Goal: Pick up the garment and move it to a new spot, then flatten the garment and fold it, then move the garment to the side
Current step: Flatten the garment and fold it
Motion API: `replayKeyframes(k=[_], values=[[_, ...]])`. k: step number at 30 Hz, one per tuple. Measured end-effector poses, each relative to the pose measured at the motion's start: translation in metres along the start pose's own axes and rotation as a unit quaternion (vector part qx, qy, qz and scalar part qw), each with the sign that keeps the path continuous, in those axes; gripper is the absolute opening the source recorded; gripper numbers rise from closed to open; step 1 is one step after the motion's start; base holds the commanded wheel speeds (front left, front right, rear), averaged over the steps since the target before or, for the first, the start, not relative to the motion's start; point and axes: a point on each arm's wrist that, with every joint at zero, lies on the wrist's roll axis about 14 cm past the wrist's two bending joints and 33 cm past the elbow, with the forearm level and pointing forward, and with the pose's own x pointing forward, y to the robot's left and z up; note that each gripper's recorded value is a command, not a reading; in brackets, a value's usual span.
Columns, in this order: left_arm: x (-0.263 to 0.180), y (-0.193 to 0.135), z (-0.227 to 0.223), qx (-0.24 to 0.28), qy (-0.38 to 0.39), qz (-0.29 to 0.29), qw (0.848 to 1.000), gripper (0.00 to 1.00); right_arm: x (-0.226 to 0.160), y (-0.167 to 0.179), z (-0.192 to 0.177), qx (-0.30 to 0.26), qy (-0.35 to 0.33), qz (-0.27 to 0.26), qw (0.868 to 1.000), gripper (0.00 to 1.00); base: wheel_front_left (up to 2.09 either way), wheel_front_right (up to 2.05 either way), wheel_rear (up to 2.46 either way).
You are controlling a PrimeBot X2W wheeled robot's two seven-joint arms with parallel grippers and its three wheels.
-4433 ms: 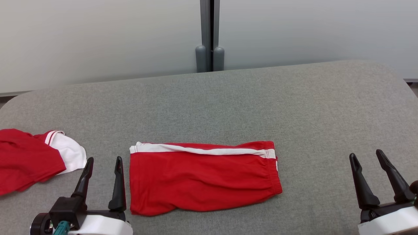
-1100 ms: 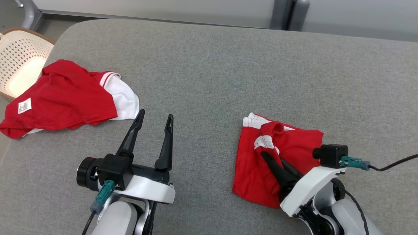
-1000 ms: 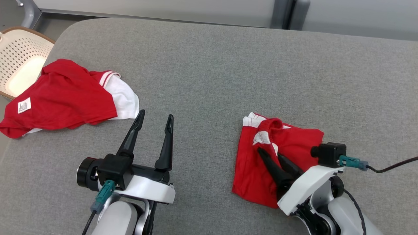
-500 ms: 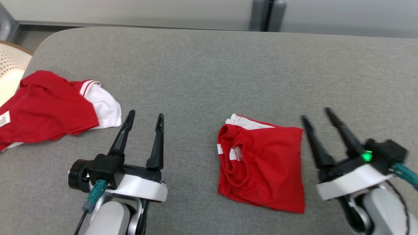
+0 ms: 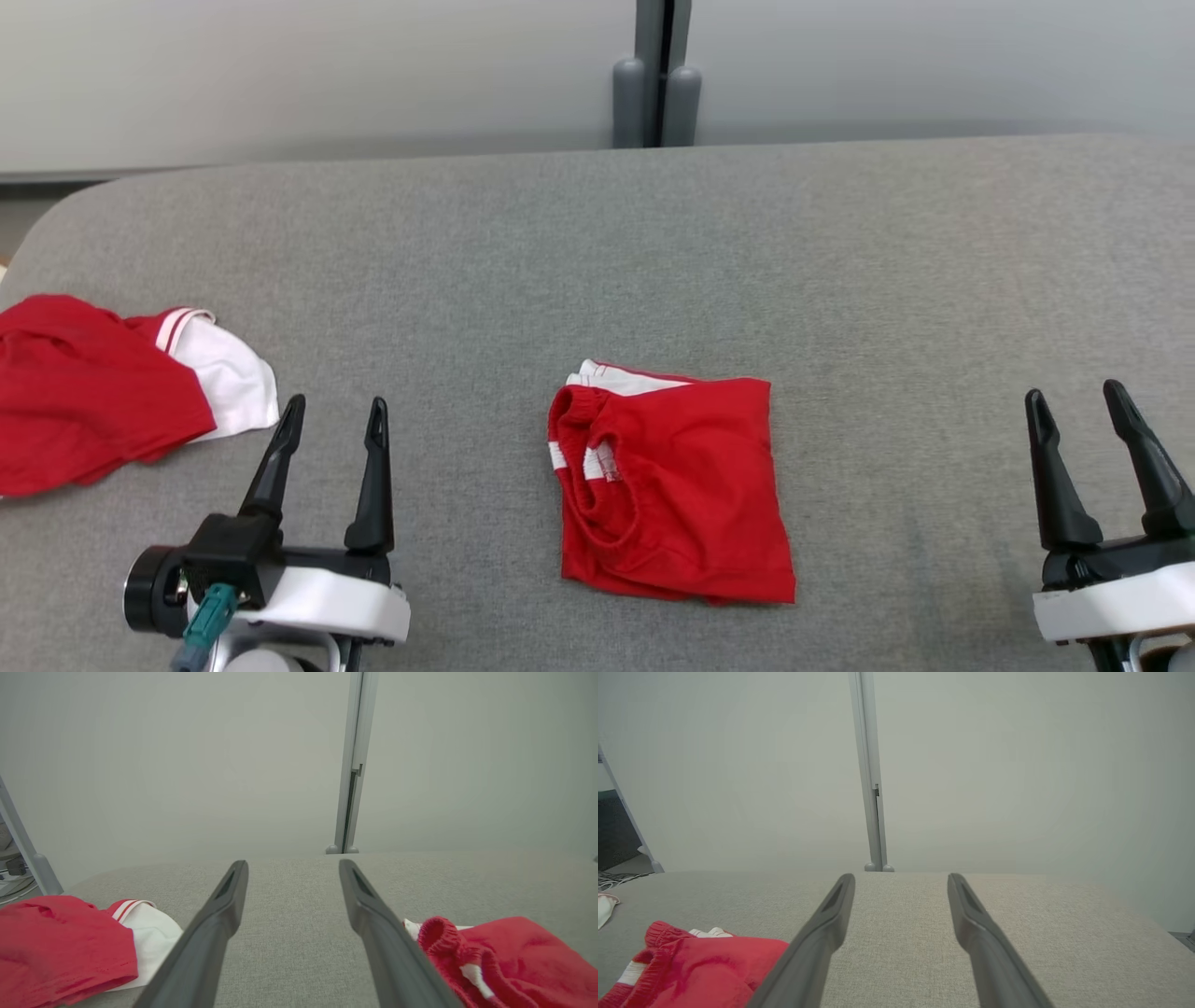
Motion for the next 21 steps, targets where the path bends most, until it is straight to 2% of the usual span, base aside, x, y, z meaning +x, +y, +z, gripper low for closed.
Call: replayKeyframes(k=[8, 21], values=[[-0.031, -0.001, 0.005, 0.004, 0.001, -0.003, 1.0, 1.0, -0.041, 0.001, 0.007, -0.001, 0.007, -0.015, 1.0, 1.0, 0.0, 0.0, 0.0], [-0.066, 0.0, 0.011, 0.005, 0.007, -0.001, 1.0, 1.0, -0.08, 0.004, 0.026, 0.008, -0.013, -0.031, 0.999, 1.0, 0.0, 0.0, 0.0]])
